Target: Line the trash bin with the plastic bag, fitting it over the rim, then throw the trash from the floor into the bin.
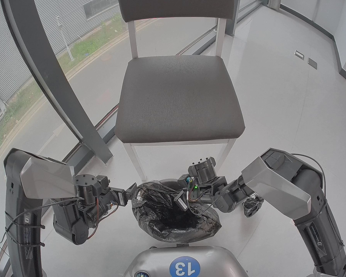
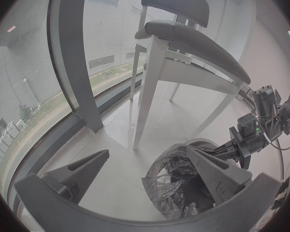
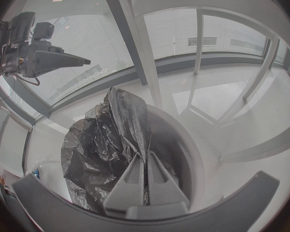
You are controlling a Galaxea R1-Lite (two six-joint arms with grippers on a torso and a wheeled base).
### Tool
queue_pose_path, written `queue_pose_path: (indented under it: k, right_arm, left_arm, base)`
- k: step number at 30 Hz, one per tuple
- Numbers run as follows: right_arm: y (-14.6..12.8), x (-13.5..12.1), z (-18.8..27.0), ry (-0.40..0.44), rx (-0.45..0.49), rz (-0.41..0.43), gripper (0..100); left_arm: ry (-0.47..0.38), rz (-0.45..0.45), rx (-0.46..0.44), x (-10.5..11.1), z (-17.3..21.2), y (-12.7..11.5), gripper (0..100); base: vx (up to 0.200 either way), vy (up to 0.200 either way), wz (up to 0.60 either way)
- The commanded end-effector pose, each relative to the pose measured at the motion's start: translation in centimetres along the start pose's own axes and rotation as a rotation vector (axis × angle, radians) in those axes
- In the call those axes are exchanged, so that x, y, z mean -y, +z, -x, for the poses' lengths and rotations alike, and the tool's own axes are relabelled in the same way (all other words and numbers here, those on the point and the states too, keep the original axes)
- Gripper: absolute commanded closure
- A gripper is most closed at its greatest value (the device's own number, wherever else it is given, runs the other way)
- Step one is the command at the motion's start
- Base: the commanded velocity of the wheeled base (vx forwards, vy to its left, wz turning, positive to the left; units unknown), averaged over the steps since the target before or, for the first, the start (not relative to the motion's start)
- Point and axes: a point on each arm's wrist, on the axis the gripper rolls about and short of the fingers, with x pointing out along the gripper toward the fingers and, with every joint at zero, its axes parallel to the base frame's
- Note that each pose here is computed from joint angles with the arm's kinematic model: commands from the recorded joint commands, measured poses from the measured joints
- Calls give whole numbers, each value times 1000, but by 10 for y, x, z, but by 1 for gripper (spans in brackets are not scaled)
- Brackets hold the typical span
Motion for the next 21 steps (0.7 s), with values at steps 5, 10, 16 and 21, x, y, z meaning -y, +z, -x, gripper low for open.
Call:
queue_pose_path:
  k: [5,10,16,21]
  right_arm:
    - [11,30,20,-61,27,18,100]
    - [20,57,37,-131,56,5,100]
    - [22,76,39,-164,65,-13,100]
    - [30,80,38,-176,92,-12,100]
  left_arm:
    - [-4,0,20,1,1,3,0]
    - [-6,-1,21,2,1,3,0]
    - [-5,-1,20,2,1,3,0]
    - [-2,0,20,1,1,3,0]
  base:
    - [0,0,0]
    - [0,0,0]
    - [0,0,0]
    - [0,0,0]
